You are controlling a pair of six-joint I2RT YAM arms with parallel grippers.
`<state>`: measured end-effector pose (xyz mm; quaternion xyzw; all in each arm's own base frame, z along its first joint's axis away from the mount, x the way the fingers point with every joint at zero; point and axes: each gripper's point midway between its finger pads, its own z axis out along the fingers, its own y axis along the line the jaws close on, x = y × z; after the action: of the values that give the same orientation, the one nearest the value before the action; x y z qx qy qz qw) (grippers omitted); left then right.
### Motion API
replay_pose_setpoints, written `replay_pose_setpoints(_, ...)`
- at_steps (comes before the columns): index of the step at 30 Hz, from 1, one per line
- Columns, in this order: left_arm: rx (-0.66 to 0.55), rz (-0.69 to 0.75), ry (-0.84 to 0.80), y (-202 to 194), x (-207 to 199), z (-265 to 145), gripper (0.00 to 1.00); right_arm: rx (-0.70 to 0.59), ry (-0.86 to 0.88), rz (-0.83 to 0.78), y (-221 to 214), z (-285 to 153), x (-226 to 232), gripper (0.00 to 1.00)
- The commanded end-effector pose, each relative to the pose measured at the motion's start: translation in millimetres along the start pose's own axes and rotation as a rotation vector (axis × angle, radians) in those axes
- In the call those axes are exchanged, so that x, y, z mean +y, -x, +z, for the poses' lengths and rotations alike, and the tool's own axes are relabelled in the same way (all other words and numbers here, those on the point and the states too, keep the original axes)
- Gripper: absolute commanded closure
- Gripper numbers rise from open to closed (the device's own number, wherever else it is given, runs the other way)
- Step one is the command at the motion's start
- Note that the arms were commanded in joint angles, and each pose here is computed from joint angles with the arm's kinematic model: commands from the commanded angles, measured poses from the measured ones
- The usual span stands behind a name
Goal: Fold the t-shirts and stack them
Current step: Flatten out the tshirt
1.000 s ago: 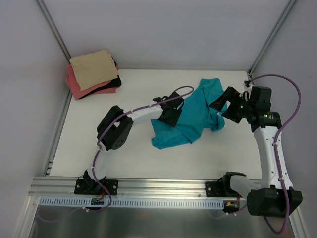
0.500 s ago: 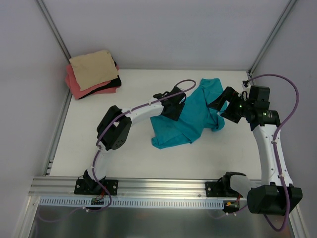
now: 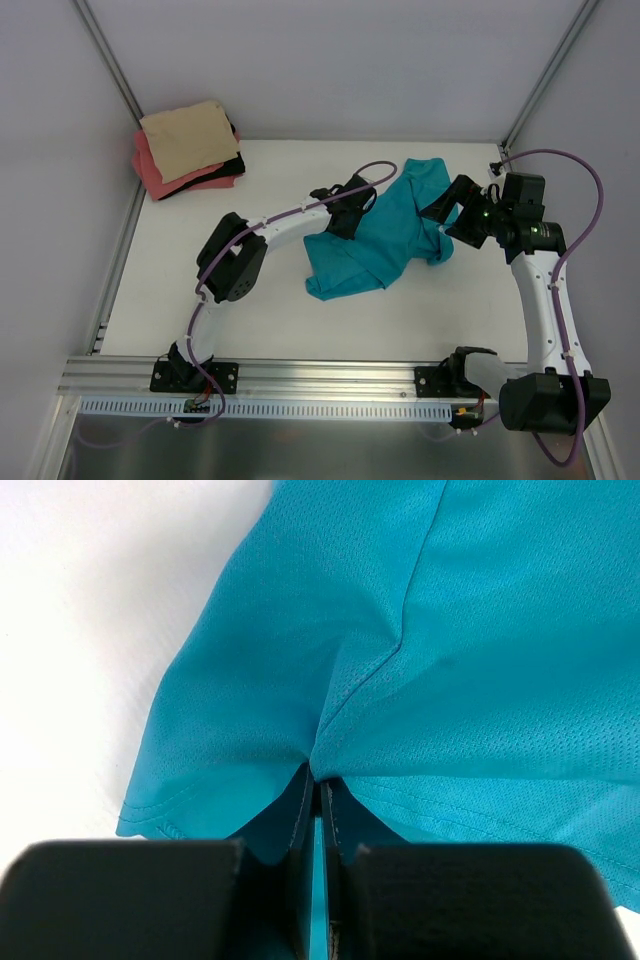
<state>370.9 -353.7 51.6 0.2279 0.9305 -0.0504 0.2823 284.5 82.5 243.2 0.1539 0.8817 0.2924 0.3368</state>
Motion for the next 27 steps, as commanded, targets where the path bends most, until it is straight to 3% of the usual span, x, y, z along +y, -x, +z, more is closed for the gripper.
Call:
replay_pose_setpoints(1,-0.022,0.022,-0.027,6.0,-9.3,-7.7,1.0,-0.021,0.035,-0.015,7.9,-2.5,11.3,0.0)
replay_pose_setpoints(6,-0.046,0.044,-0.009,21.2,0.6,-33.2,1.0,-0.026,0.034,-0.028,11.0,-0.6,11.0,0.01)
replay_pose_setpoints(13,-0.074,0.033,0.101,29.0,57.9,-80.8,1.0,0.024,-0.001,-0.06,24.0,33.9,-4.1,0.01)
replay_pose_setpoints(18,-0.096,0.001,0.167,31.6,89.1,-106.2,1.0,0.111,-0.066,-0.062,55.1,94.6,-27.1,0.01)
replay_pose_setpoints(20,-0.088,-0.01,0.193,30.0,100.6,-117.6,1.0,0.073,-0.064,-0.101,91.2,106.3,-19.3,0.01)
replay_pose_setpoints(21,-0.084,-0.015,0.204,29.3,104.6,-121.0,1.0,0.116,-0.087,-0.075,93.2,131.0,-34.6,0.01)
replay_pose_setpoints(23,-0.061,-0.026,0.209,25.3,109.3,-130.3,1.0,0.08,-0.058,-0.068,124.0,145.8,-28.3,0.0)
replay_pose_setpoints(27,0.007,-0.021,0.24,11.2,114.7,-137.9,1.0,0.15,-0.025,0.042,132.3,212.7,-56.7,0.01)
